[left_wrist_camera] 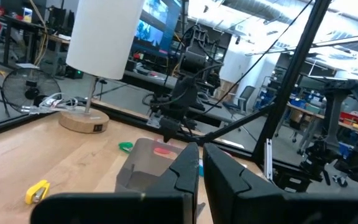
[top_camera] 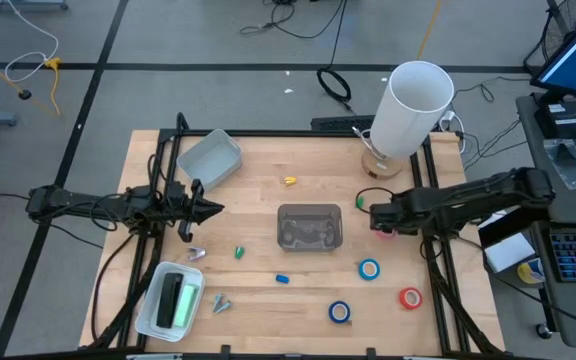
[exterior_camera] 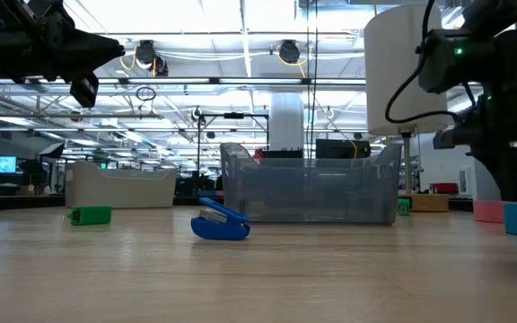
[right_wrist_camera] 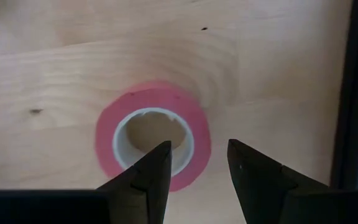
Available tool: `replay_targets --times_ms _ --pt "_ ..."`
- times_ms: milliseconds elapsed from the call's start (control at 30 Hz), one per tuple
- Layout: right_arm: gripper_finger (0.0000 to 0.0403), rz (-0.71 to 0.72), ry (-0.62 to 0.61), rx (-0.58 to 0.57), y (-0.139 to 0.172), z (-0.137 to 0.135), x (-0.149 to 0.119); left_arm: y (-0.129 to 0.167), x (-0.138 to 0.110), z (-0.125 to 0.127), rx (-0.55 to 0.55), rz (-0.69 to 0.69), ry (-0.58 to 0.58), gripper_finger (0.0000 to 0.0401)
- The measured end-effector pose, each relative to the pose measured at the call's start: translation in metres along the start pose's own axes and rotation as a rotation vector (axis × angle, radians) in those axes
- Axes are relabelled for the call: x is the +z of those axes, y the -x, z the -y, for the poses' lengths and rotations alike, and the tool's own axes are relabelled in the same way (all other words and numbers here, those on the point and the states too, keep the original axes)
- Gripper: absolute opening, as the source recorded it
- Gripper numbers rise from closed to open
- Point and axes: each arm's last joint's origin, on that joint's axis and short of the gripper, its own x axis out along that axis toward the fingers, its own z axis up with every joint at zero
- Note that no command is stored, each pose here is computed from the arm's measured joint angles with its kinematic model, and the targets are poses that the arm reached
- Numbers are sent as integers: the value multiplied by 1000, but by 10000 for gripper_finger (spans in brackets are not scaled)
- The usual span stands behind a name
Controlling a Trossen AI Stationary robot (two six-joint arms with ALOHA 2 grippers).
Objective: Pick and place Stapler, Stapler remover, tape
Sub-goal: Put the pink tape into the grey bin
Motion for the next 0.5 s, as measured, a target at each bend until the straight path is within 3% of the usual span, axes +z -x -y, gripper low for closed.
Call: replay_targets --times_ms 200,500 --pt "153 -18 83 -77 -13 -3 -1 0 0 0 0 1 0 24" --pt "153 -41 216 -9 -25 -7 -3 0 1 0 -1 6 1 24"
